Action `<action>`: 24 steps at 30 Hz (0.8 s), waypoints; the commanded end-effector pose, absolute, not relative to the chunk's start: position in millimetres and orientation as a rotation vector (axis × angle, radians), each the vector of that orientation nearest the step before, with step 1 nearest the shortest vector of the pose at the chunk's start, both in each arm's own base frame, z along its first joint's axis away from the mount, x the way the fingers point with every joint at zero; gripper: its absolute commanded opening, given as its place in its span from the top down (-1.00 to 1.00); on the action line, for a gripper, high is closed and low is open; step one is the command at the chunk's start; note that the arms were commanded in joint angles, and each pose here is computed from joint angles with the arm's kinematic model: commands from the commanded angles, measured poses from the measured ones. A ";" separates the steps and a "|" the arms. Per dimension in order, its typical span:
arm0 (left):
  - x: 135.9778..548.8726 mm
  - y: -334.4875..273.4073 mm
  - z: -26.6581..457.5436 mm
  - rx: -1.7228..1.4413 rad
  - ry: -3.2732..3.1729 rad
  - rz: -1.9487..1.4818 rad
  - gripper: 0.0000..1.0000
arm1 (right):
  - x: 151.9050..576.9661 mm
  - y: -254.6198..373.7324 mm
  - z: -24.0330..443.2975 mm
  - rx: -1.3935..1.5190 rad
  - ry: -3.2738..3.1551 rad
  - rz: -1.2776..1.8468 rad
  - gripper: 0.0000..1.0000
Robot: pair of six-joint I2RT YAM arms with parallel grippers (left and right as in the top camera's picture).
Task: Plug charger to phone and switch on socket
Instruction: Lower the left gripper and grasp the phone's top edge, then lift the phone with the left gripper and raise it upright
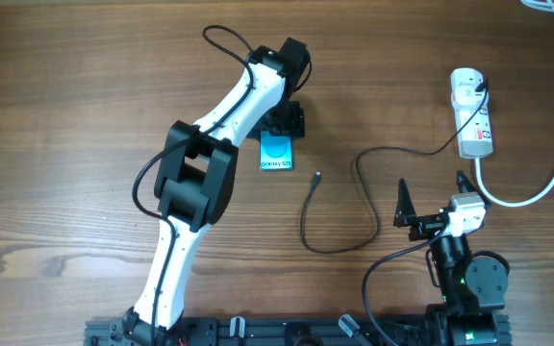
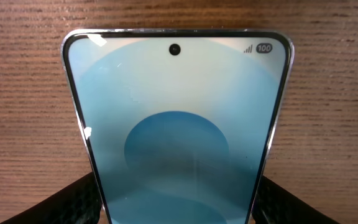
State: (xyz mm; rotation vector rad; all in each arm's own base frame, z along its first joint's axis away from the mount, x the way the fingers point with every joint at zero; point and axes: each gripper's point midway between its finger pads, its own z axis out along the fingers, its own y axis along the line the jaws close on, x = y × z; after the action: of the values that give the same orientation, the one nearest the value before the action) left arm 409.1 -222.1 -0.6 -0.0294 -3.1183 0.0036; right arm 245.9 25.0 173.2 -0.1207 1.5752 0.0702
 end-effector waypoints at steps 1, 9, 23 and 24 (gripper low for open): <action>401.9 -217.6 11.8 -0.023 -3.113 -0.005 -0.56 | 245.8 21.7 175.1 -0.117 1.566 0.046 -0.99; 392.3 -226.8 83.0 0.001 -3.164 0.174 -0.57 | 245.8 21.7 175.1 -0.118 1.566 0.046 -1.00; 415.0 -217.3 80.3 0.235 -3.296 0.104 -1.00 | 245.8 21.7 175.1 -0.117 1.566 0.046 -1.00; 414.9 -217.3 73.4 0.234 -3.297 0.104 -1.00 | 245.8 21.7 175.0 -0.117 1.566 0.046 -1.00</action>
State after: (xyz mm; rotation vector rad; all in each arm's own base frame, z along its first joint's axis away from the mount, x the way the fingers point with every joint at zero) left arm 413.3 -225.9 89.4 0.1620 -3.2685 0.1740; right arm 245.9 25.0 173.3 -0.1207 1.5748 0.0702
